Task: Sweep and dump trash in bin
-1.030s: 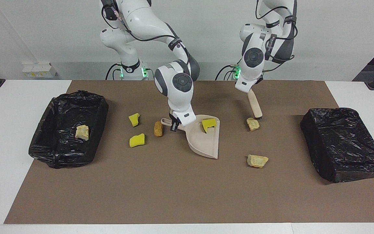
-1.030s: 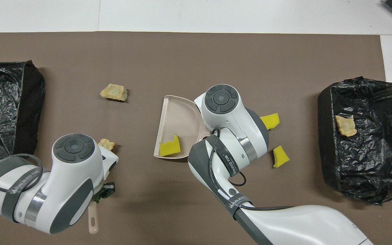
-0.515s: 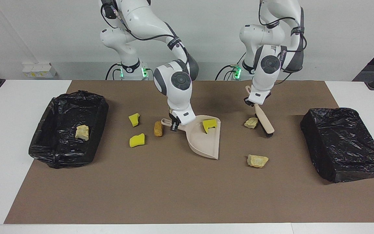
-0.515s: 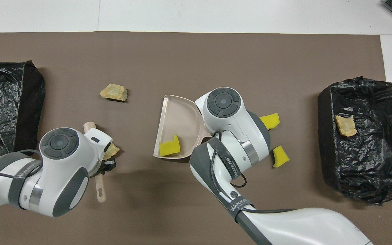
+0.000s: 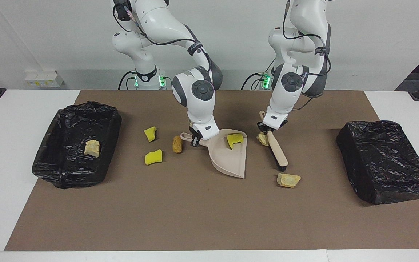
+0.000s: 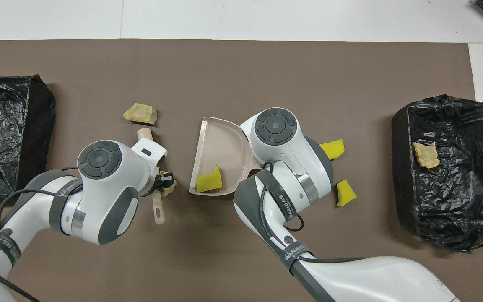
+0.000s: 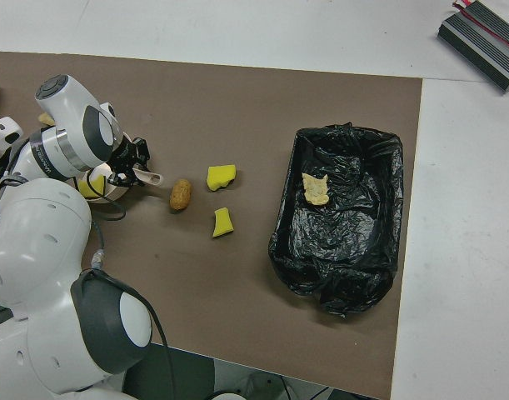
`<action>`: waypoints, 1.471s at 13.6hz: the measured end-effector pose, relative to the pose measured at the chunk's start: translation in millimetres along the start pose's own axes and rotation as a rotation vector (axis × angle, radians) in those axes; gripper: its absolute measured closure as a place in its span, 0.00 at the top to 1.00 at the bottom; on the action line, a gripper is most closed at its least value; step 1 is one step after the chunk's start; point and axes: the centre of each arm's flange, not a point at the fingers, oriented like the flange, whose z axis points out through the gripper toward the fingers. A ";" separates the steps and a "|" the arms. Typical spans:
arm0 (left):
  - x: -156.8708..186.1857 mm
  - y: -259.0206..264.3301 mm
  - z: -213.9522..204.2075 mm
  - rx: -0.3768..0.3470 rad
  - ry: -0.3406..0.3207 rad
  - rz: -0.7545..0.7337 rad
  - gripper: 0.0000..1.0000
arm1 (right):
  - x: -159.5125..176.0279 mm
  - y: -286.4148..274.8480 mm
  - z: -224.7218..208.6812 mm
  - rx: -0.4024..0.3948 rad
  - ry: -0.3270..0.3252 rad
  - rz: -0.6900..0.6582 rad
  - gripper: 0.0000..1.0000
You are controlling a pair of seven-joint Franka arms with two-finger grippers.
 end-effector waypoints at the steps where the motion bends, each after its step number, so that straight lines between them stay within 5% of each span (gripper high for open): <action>1: 1.7 11.1 -0.2 -0.023 -0.001 -0.001 0.26 | 0.0 0.0 0.0 0.000 0.000 0.000 0.32; 8: 6.6 101.8 -36.6 -0.184 0.001 -0.033 0.26 | 0.0 0.0 0.0 0.000 0.000 0.000 0.32; 12: 6.8 75.4 -64.2 -0.058 -0.099 -0.043 0.26 | 0.0 -0.1 0.0 0.000 0.000 0.000 0.32; 14: 28.5 35.7 -84.1 -0.001 -0.033 -0.049 0.26 | 0.1 -0.2 0.0 0.000 -0.001 -0.031 0.32; 17: 86.5 -11.8 -94.1 -0.053 0.162 0.178 0.26 | -1.0 -1.7 1.1 0.009 -0.010 -0.070 0.32; 20: 139.0 -58.2 -66.8 -0.021 0.195 0.488 0.26 | -5.1 -9.1 5.2 0.026 -0.024 -0.074 0.32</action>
